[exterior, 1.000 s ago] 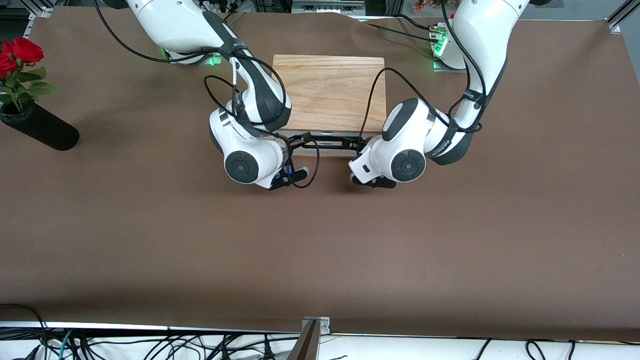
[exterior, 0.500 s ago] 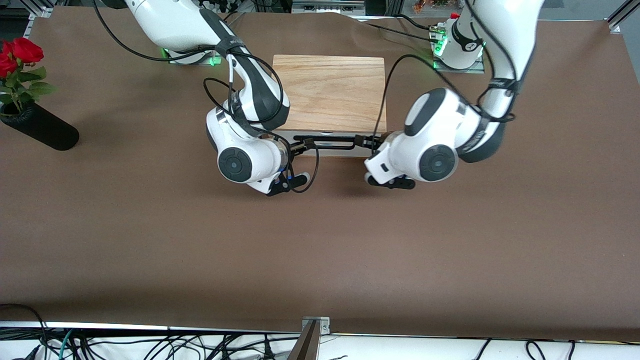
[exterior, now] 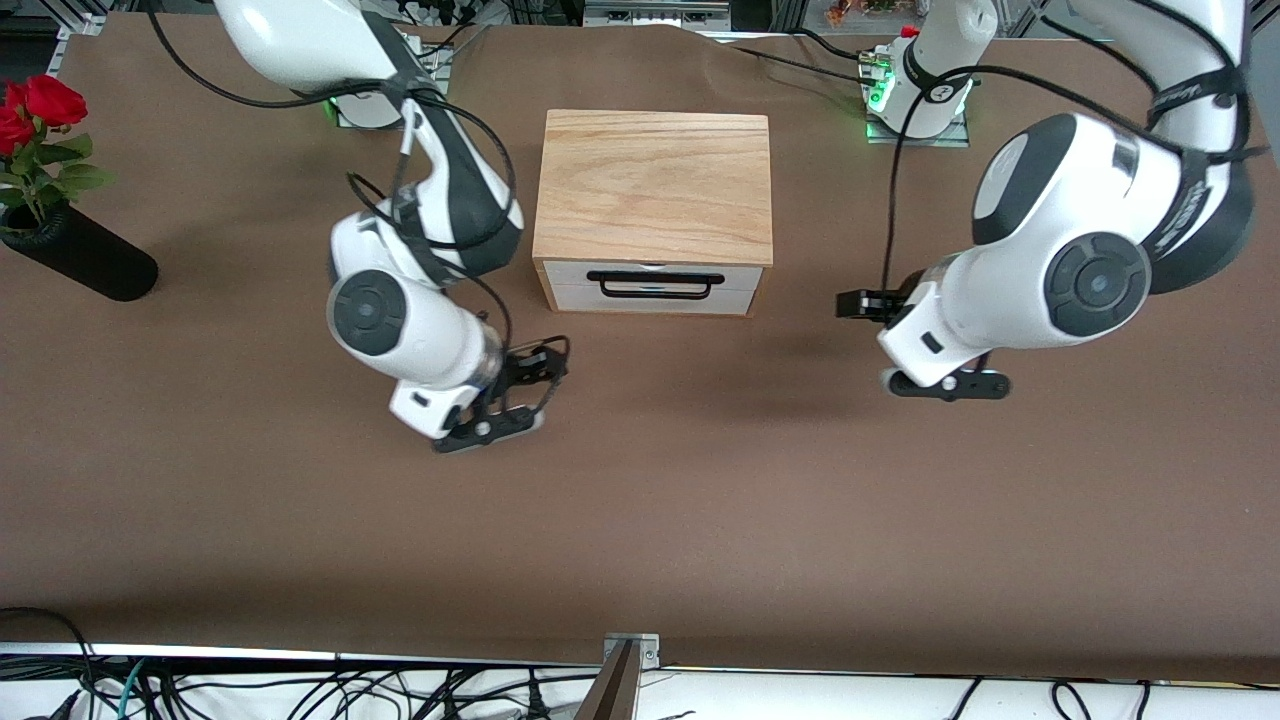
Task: Close drawer with both arms simultaneously
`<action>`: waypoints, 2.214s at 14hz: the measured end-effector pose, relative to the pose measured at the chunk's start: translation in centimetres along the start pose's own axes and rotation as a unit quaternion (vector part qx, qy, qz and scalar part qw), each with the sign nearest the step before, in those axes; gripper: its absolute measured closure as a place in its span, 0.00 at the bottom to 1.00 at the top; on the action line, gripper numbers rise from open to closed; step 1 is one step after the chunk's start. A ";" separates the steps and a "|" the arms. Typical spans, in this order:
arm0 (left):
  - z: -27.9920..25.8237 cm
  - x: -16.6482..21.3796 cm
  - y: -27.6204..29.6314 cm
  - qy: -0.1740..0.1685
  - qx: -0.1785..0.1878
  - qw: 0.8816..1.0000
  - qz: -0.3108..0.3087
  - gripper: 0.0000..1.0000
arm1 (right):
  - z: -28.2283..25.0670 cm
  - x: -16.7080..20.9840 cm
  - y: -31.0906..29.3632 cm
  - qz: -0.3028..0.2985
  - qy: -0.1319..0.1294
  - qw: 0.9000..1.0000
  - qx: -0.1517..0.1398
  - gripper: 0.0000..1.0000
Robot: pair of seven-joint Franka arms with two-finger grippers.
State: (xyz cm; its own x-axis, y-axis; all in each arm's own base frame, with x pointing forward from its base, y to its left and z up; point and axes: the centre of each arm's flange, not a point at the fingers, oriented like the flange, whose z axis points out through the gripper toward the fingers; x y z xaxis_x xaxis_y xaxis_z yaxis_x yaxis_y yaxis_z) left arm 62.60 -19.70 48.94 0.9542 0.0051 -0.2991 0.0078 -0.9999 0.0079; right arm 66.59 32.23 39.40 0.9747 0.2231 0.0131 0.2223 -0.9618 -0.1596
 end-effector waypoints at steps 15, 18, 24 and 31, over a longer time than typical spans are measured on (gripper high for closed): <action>-8.5 -9.4 -13.1 0.156 0.032 0.987 0.014 0.00 | -22.0 -5.1 19.9 0.118 0.069 0.987 -0.089 0.00; -8.3 -9.4 -12.8 0.153 0.033 0.988 0.018 0.00 | -24.4 -9.3 23.8 0.147 0.059 0.985 -0.072 0.00; -7.8 -9.6 -12.8 0.134 0.035 0.990 0.018 0.00 | -23.6 -12.5 21.3 0.126 0.022 0.989 -0.078 0.00; -7.3 -9.6 -12.3 0.119 0.012 0.993 0.021 0.00 | -22.9 -12.4 21.2 0.122 0.011 0.989 -0.084 0.00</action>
State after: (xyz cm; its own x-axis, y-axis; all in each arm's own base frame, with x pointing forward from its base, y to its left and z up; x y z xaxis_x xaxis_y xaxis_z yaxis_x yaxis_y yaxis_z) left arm 55.55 -7.41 58.65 0.9972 -0.0367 -0.0650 -0.0373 -0.9993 -0.0077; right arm 59.75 5.40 58.49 0.9997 -0.0207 0.0161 -0.0208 -0.9998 0.0062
